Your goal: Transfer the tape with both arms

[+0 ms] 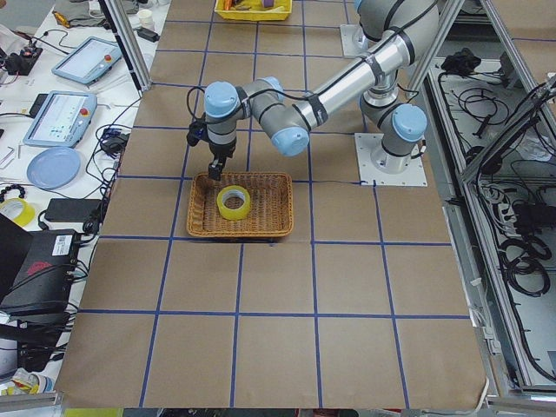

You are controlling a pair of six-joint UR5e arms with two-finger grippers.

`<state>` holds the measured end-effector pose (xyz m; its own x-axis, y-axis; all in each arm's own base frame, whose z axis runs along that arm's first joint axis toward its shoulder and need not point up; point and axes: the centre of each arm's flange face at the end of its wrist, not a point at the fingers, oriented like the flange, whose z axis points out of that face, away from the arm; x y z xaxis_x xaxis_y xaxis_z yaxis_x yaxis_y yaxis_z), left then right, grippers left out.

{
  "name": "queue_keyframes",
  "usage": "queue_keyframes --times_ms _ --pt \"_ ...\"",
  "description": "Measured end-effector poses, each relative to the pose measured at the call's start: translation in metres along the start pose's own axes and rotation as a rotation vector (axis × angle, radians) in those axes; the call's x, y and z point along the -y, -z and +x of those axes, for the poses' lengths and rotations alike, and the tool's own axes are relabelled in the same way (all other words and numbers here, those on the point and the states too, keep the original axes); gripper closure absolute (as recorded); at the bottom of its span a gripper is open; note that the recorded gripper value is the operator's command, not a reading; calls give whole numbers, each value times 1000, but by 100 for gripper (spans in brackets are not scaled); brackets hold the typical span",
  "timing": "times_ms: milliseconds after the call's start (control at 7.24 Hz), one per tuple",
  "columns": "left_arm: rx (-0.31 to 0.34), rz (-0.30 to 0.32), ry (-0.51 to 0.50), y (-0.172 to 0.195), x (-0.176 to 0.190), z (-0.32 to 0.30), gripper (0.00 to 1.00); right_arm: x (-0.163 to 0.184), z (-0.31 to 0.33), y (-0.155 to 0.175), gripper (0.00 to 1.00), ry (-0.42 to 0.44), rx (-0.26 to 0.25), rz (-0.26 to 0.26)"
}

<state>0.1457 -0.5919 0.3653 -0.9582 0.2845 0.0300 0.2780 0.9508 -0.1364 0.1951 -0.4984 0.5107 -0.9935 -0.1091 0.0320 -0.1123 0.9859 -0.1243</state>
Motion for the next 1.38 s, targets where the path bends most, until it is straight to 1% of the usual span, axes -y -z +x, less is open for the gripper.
queue_keyframes --times_ms 138,414,553,691,829,967,1105,1382 --pt "8 -5 44 20 18 55 0 0 0 0 0 0 -1 1" --pt "78 -51 107 55 41 170 0 1 0 1 0 1 0 6" --pt "86 -68 154 74 43 216 0 1 -1 1 0 3 1 7" --pt "84 -87 179 99 40 254 0 1 -1 2 0 5 1 10" --pt "82 -104 181 130 31 280 0 1 -1 2 0 6 2 10" --pt "79 -107 180 157 21 294 0 1 0 1 0 7 1 10" --pt "77 -106 179 170 13 300 0 1 0 1 0 7 1 10" --pt "76 -103 167 173 6 303 0 2 0 1 0 5 1 12"
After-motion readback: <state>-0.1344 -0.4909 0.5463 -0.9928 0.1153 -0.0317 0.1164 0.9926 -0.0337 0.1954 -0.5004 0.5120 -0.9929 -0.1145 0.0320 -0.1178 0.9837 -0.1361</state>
